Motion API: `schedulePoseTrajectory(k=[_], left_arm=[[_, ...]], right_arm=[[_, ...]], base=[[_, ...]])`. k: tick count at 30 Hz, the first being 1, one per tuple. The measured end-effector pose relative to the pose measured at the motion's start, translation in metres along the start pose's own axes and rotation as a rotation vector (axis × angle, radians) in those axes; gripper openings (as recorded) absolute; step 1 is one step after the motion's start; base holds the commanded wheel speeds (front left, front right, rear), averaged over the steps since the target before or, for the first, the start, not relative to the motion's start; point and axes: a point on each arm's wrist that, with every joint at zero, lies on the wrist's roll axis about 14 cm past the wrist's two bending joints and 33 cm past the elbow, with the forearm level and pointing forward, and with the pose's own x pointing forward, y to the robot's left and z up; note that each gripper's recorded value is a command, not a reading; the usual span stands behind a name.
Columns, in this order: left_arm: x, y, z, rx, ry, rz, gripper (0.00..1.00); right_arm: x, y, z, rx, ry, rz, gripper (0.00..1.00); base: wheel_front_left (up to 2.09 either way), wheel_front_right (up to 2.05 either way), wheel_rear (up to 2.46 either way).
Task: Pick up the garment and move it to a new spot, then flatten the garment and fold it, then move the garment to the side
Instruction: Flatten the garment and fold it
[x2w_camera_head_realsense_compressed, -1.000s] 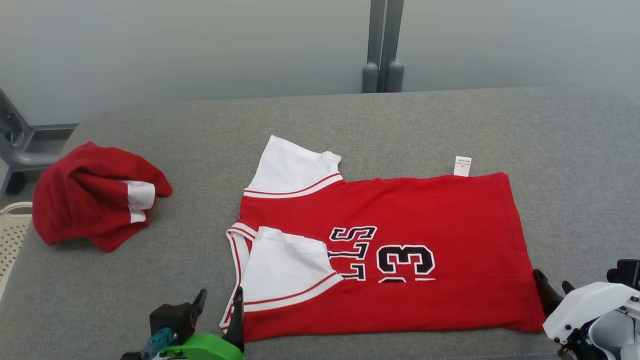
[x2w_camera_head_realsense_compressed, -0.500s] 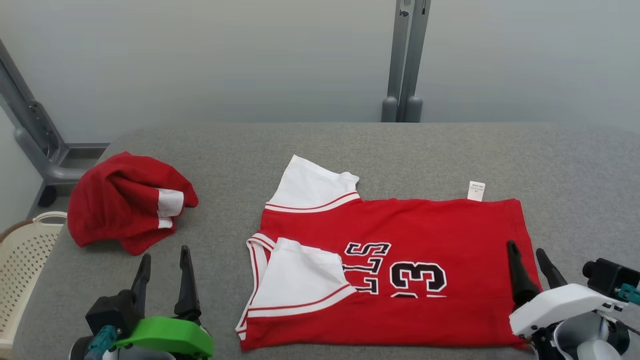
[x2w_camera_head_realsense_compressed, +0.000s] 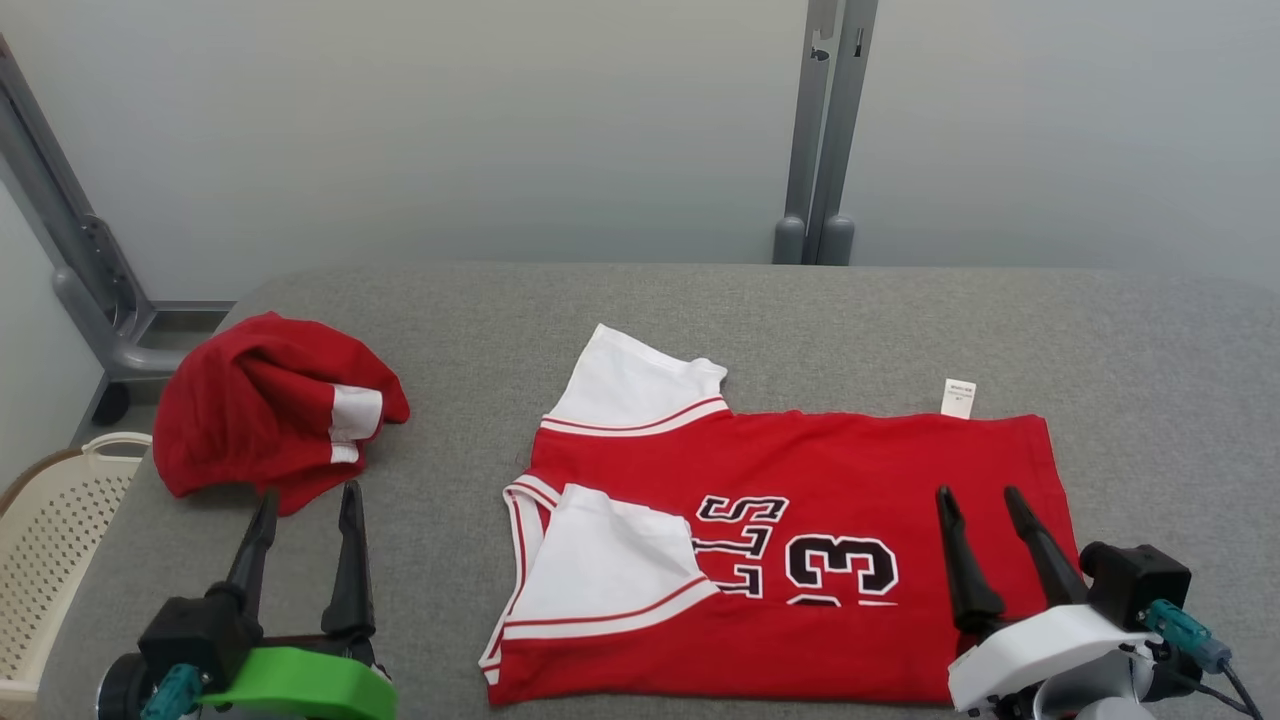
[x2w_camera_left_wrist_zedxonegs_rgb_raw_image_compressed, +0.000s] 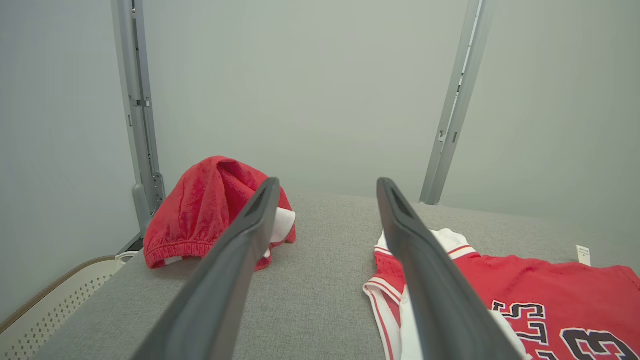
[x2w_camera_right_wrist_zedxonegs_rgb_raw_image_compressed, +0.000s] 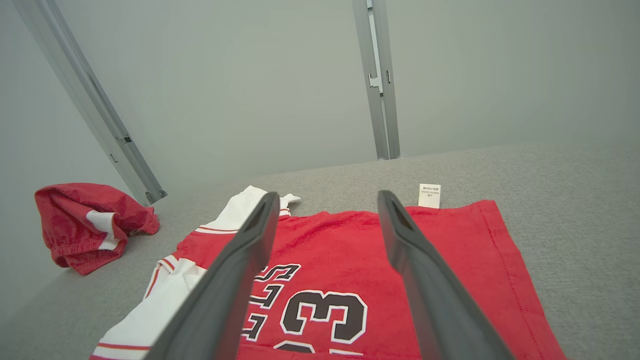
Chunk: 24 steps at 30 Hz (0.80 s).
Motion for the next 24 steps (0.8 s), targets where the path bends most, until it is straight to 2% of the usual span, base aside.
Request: schedulePoseTrajectory(k=[10,24], left_arm=[[-0.028,-0.010,-0.041,0.035,0.119,-0.029,1.00],[-0.040,-0.009,-0.064,0.035,0.190,-0.022,1.00]], right_arm=[[-0.014,-0.005,-0.019,-0.132,0.049,0.003,1.00],[-0.021,-0.024,-0.036,-0.151,0.104,-0.049,1.00]], base=[[0.00,0.00,0.00],[0.00,0.00,0.00]])
